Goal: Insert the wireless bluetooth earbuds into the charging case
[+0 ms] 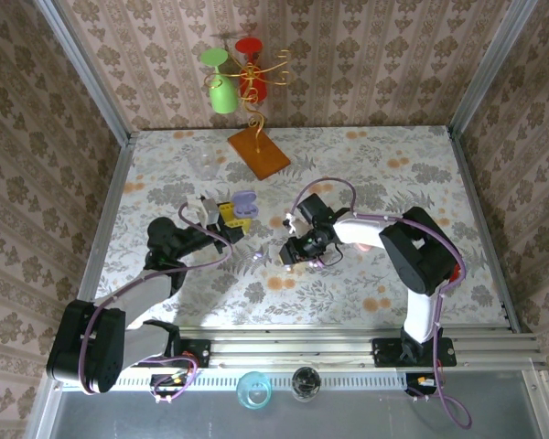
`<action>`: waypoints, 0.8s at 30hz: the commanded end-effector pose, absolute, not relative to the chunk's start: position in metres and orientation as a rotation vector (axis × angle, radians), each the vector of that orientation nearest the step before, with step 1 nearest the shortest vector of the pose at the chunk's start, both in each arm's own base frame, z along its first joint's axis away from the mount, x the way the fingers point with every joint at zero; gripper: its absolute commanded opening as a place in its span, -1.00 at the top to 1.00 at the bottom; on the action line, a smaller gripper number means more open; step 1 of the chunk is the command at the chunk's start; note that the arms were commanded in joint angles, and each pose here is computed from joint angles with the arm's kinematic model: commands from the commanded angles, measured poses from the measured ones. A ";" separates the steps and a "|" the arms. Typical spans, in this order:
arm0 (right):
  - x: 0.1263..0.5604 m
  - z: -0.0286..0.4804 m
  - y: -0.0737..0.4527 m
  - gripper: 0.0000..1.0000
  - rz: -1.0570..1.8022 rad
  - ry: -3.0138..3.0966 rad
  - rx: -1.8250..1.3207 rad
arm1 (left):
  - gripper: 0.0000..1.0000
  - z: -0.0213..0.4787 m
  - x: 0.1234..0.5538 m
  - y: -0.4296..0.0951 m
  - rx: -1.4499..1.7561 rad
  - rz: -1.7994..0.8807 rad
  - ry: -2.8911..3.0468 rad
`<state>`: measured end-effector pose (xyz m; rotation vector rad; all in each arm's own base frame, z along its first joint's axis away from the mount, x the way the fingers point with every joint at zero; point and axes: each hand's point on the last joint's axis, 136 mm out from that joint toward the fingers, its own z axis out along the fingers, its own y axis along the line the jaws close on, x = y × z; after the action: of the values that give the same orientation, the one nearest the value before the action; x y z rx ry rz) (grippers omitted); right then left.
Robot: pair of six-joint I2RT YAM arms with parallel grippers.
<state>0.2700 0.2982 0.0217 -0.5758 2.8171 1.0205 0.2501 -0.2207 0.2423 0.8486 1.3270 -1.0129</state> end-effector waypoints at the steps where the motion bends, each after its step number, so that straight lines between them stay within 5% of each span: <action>1: 0.263 0.031 0.299 0.41 1.085 2.808 -0.558 | 0.23 0.255 0.250 -0.220 0.878 -0.994 1.272; 16: 0.270 0.030 0.293 0.60 0.998 2.809 -0.504 | 0.24 0.258 0.251 -0.221 0.879 -0.992 1.270; 24: 0.300 0.060 0.244 0.61 0.518 2.725 -0.277 | 0.24 0.246 0.257 -0.220 0.900 -0.930 1.307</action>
<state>0.2896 0.2731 0.0516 -0.4130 2.7469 0.7566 0.2516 -0.2214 0.2360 0.8744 1.3415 -0.9895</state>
